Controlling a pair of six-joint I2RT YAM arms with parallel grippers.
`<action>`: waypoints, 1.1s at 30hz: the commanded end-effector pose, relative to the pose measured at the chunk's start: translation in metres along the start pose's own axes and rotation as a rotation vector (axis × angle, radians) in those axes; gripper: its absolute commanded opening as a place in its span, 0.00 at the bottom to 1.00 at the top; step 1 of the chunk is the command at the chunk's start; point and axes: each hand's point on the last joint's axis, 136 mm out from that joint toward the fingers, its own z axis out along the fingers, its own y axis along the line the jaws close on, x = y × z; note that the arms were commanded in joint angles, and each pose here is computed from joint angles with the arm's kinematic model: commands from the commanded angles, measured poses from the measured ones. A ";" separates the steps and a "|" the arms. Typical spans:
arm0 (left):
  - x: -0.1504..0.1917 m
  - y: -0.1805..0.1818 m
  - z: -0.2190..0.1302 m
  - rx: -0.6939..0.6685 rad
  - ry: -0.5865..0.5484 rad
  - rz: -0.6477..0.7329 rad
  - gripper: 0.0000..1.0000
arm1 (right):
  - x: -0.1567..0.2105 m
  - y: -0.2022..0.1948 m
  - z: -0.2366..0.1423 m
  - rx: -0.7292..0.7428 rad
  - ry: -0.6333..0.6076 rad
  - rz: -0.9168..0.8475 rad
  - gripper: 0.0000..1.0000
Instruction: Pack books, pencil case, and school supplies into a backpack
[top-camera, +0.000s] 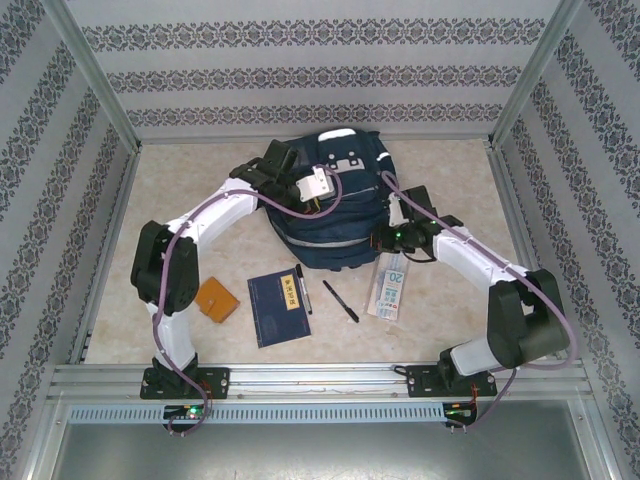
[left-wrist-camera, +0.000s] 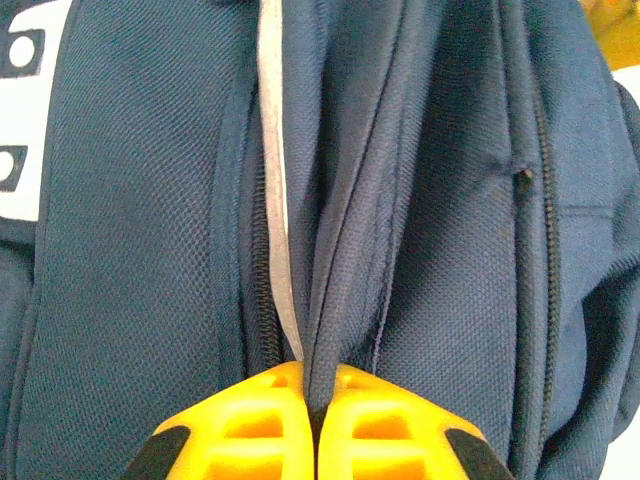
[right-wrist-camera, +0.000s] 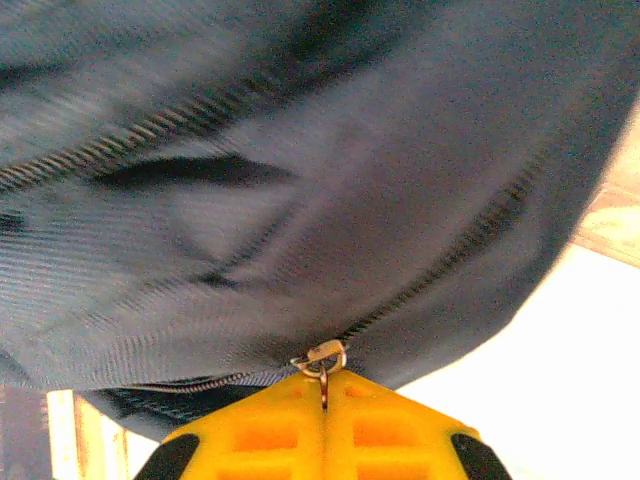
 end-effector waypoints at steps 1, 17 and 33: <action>-0.002 0.014 -0.028 -0.037 -0.051 0.101 0.00 | 0.006 -0.013 0.005 -0.072 0.074 0.090 0.00; -0.031 -0.005 -0.031 0.125 -0.270 0.237 0.50 | -0.014 0.066 -0.007 -0.539 0.143 0.107 0.00; -0.019 -0.062 0.006 -0.041 -0.238 0.292 0.77 | -0.008 0.093 -0.012 -0.616 0.194 0.115 0.00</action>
